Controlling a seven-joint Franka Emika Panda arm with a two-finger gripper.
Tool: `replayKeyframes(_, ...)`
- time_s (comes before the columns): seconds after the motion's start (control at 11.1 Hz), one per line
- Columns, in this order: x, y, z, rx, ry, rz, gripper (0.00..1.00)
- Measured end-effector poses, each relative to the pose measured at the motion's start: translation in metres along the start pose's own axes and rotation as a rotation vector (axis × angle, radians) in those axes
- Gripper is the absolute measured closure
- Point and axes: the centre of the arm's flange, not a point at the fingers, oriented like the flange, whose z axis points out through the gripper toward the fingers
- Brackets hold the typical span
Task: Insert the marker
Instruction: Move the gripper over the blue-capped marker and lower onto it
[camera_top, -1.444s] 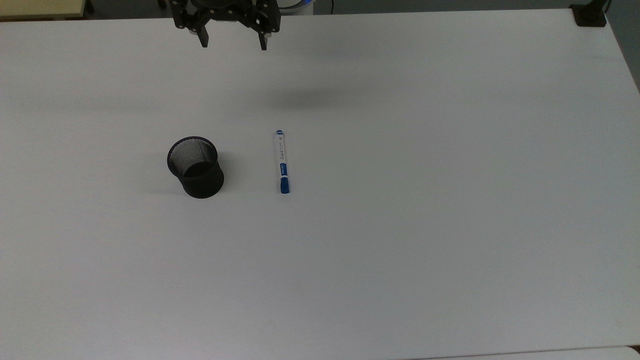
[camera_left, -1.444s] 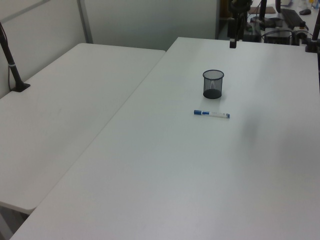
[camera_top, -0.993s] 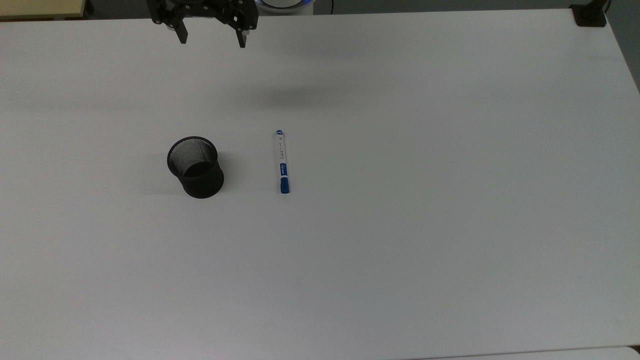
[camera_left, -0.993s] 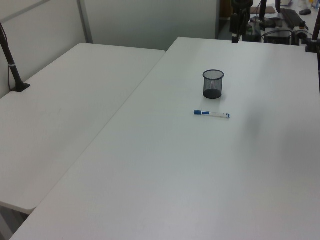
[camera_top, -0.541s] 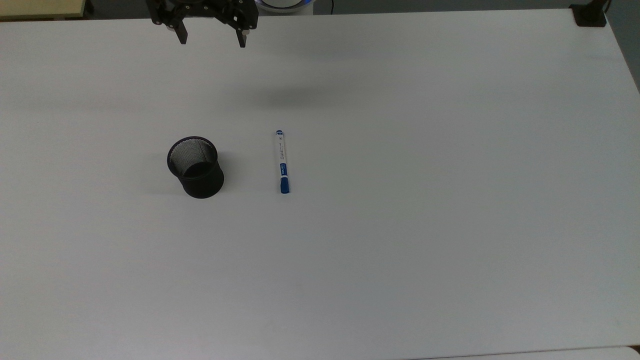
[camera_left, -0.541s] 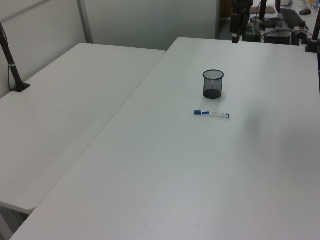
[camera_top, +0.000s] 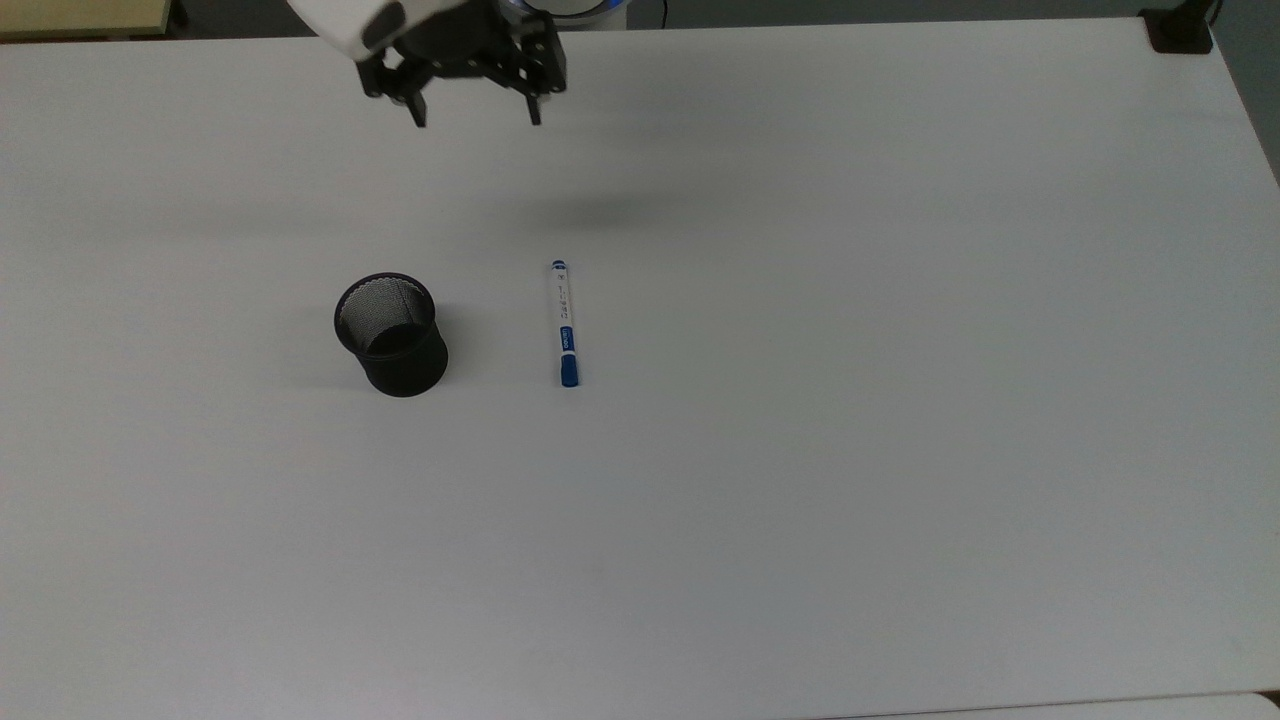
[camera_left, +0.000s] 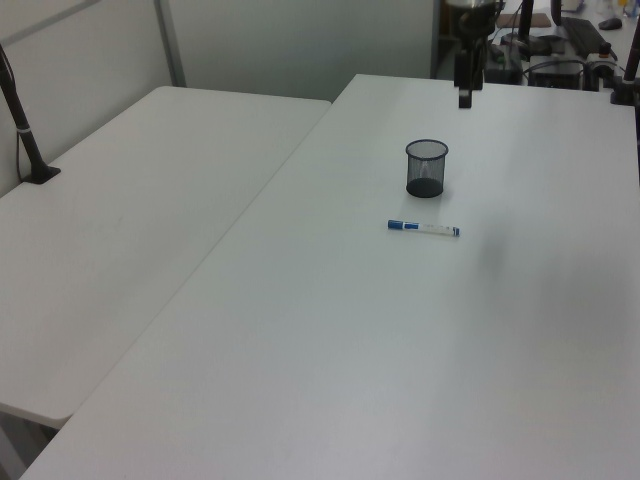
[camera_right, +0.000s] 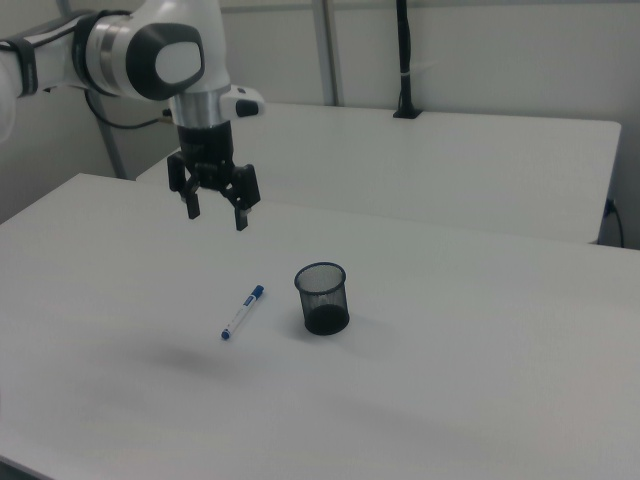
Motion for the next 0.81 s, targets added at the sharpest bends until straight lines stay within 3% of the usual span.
replayKeyframes(0.36,0.025,-0.065,0.058,-0.005,-0.092,-0.102,0.04)
replayKeyframes(0.45,0.035,-0.071,0.072,-0.009,-0.08,-0.111,0.09)
replayKeyframes(0.81,0.077,-0.071,0.129,-0.025,0.005,-0.106,0.14)
